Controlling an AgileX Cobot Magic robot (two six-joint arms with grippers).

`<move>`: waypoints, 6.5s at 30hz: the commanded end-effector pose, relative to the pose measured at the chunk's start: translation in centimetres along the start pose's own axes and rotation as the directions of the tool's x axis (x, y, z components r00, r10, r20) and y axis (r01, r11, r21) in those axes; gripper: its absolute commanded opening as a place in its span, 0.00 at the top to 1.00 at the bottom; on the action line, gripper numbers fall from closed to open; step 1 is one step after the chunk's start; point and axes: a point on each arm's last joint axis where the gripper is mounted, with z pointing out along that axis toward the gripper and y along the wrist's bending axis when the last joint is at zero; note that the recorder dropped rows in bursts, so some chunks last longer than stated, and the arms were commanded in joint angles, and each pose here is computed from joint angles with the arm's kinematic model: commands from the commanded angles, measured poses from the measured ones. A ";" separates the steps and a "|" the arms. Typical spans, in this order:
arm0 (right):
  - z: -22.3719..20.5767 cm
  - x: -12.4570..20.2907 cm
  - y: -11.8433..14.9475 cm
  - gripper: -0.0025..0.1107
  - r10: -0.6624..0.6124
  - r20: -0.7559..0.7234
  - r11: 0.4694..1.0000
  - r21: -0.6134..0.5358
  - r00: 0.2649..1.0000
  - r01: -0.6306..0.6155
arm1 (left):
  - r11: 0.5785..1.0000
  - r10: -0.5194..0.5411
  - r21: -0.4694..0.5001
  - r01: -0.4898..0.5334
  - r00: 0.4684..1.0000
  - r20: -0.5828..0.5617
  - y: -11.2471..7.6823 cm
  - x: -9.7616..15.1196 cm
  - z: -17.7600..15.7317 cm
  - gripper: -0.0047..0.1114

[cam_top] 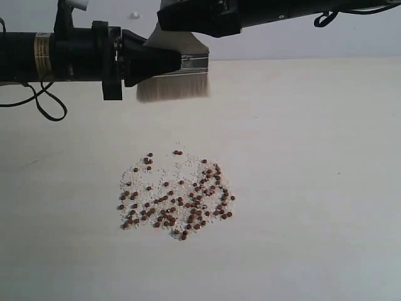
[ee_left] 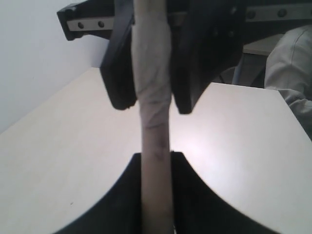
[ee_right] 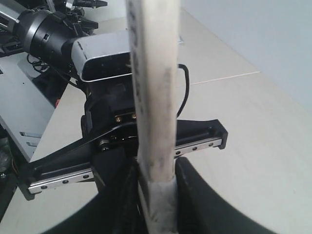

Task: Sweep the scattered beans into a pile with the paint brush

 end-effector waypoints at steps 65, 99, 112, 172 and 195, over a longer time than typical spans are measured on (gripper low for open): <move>-2.1 -2.6 -1.1 0.98 0.030 -0.032 0.926 0.377 0.999 -0.015 | 0.995 0.087 -0.043 -0.086 0.996 0.012 0.9 -0.3 -1.2 0.31; -8.3 0.3 7.1 0.98 0.136 0.049 0.491 0.864 0.989 -0.110 | 0.440 -0.002 -0.876 0.197 0.976 0.219 -13.9 5.2 -15.3 0.96; -3.9 -0.2 10.0 0.98 0.079 0.023 0.589 0.805 0.997 -0.065 | 0.256 0.243 -0.956 0.142 0.948 0.206 -22.7 4.2 -19.0 0.96; -13.9 9.9 17.0 0.98 -0.282 -0.033 0.244 0.964 0.959 0.105 | 0.186 0.035 -0.925 0.333 0.938 0.345 -24.6 6.8 -19.8 0.96; -11.4 9.0 9.9 0.98 -0.114 -0.081 0.386 0.915 0.990 0.119 | 0.186 0.035 -0.925 0.333 0.938 0.345 -24.6 6.8 -19.8 0.96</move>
